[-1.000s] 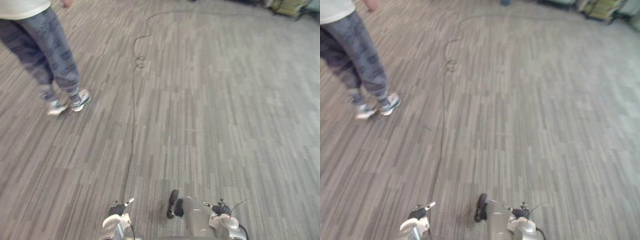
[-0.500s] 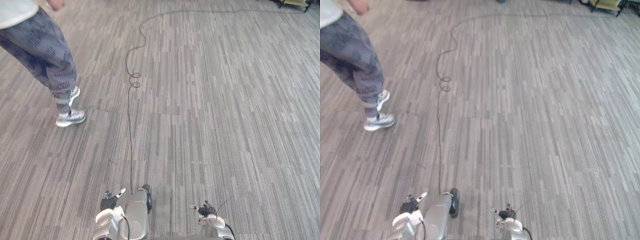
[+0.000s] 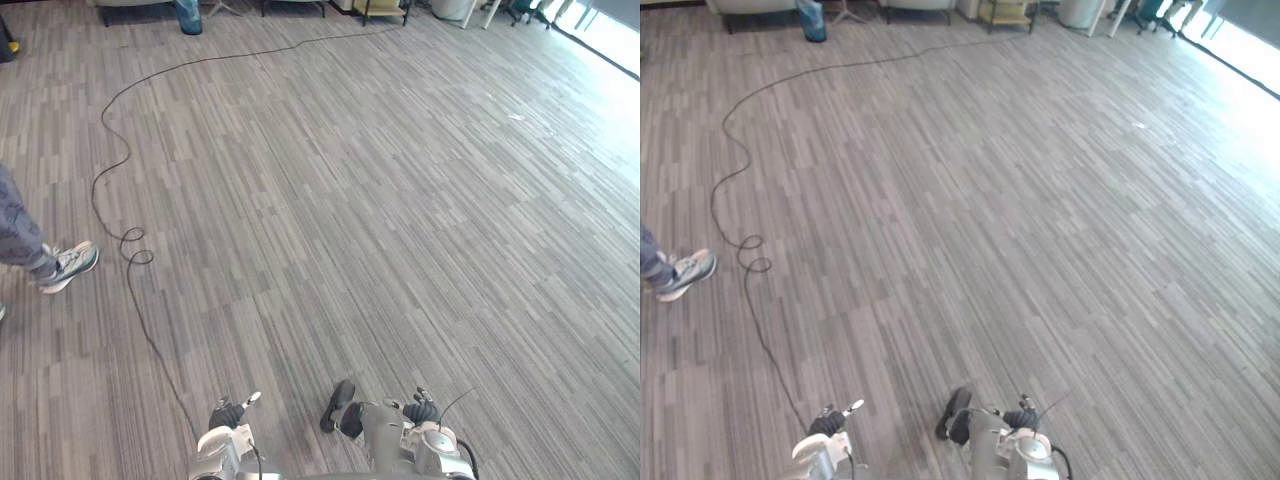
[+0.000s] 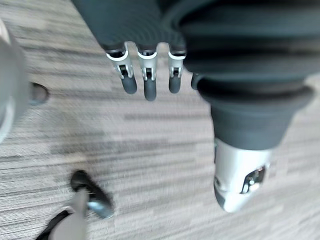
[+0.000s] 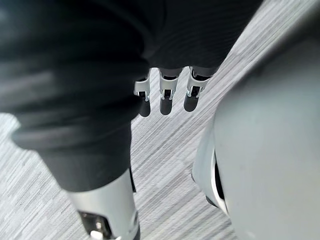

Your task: Pick up cushions and gather them together orderly.

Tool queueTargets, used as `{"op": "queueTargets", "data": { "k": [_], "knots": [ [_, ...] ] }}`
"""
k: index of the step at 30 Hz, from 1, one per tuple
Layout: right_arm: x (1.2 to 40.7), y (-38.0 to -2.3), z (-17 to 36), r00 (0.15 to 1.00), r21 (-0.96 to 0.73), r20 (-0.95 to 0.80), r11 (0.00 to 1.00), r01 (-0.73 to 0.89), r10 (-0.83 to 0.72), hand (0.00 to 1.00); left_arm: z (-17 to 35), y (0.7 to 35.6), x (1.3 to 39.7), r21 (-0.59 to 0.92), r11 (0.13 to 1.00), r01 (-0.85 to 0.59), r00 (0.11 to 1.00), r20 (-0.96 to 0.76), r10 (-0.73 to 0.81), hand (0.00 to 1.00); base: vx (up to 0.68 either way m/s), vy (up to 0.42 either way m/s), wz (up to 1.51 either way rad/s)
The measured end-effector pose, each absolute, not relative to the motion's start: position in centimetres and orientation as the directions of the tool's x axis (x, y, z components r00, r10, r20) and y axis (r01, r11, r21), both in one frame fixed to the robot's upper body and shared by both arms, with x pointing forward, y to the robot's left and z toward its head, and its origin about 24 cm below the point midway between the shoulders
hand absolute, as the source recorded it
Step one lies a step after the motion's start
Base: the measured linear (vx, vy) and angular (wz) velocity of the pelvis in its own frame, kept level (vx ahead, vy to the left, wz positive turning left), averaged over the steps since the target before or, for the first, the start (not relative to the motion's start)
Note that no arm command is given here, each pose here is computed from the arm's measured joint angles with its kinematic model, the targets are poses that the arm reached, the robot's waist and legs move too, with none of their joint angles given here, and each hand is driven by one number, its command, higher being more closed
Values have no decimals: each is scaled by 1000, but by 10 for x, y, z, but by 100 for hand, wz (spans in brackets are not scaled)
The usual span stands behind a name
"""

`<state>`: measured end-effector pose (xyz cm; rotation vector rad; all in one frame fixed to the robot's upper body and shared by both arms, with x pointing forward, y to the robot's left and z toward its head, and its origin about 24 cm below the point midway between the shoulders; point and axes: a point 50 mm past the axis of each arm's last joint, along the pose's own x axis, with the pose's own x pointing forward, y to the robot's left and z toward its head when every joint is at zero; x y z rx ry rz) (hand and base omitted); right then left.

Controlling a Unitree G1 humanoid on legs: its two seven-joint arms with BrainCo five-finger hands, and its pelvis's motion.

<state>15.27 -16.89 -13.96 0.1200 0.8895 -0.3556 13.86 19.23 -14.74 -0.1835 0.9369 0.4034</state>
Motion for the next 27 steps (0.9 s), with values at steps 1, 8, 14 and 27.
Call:
{"op": "queueTargets", "data": {
  "k": [1, 8, 14, 27],
  "knots": [
    [152, -170, -140, 577, -53, -777, 939, 339, -252, 0, -147, 191, 139, 19, 913, -408, 527, -811, 252, 0, 612, -216, -28],
    [156, -165, -142, 554, -70, -800, 953, 295, -230, 0, -145, 200, 134, 15, 889, -458, 532, -797, 287, 0, 588, -77, -87],
    [151, -147, -146, 539, -54, -823, 970, 239, -178, 0, -141, 204, 125, -24, 836, -548, 546, -768, 335, 0, 633, 209, -141],
    [152, -154, -139, 607, -63, -771, 972, 227, -192, 0, -149, 204, 125, 31, 873, -487, 495, -814, 305, 0, 665, 239, -52]
  ]
}}
